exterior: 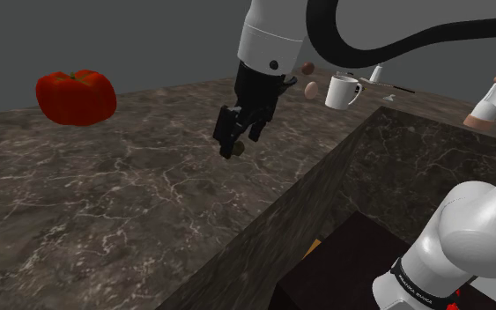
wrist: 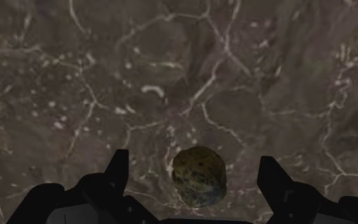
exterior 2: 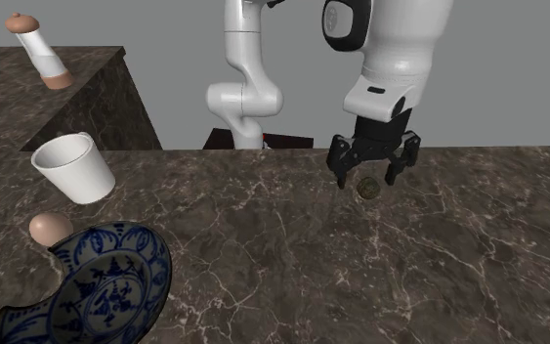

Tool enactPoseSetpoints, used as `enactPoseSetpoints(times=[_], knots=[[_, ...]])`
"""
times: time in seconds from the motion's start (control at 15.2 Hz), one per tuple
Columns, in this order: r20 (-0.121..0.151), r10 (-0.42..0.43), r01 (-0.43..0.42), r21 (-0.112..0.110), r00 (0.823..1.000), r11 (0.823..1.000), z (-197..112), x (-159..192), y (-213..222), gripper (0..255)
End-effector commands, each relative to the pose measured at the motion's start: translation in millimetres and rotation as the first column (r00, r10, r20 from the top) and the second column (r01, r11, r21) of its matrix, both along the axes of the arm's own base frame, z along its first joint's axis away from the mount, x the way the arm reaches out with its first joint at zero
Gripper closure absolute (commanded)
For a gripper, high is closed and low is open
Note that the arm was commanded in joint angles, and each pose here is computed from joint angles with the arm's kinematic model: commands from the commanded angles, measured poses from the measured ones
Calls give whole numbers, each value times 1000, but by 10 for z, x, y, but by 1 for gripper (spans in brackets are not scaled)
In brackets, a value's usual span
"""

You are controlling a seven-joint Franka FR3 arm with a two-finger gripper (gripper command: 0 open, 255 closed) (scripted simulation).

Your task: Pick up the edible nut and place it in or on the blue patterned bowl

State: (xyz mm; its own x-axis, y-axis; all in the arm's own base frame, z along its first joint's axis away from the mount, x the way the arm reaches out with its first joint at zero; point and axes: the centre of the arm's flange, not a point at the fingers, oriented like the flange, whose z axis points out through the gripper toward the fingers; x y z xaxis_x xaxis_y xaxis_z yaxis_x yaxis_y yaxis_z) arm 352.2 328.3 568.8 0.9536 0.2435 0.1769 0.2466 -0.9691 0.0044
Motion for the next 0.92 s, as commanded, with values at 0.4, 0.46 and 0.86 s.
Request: enactPoseSetpoints(times=[0.4,0.46,0.86], knots=[[0,0,0,0,1000,1000,-6,0,-1,255],[0,0,0,0,1000,1000,-6,0,-1,255],[0,0,0,0,1000,1000,-6,0,-1,255]])
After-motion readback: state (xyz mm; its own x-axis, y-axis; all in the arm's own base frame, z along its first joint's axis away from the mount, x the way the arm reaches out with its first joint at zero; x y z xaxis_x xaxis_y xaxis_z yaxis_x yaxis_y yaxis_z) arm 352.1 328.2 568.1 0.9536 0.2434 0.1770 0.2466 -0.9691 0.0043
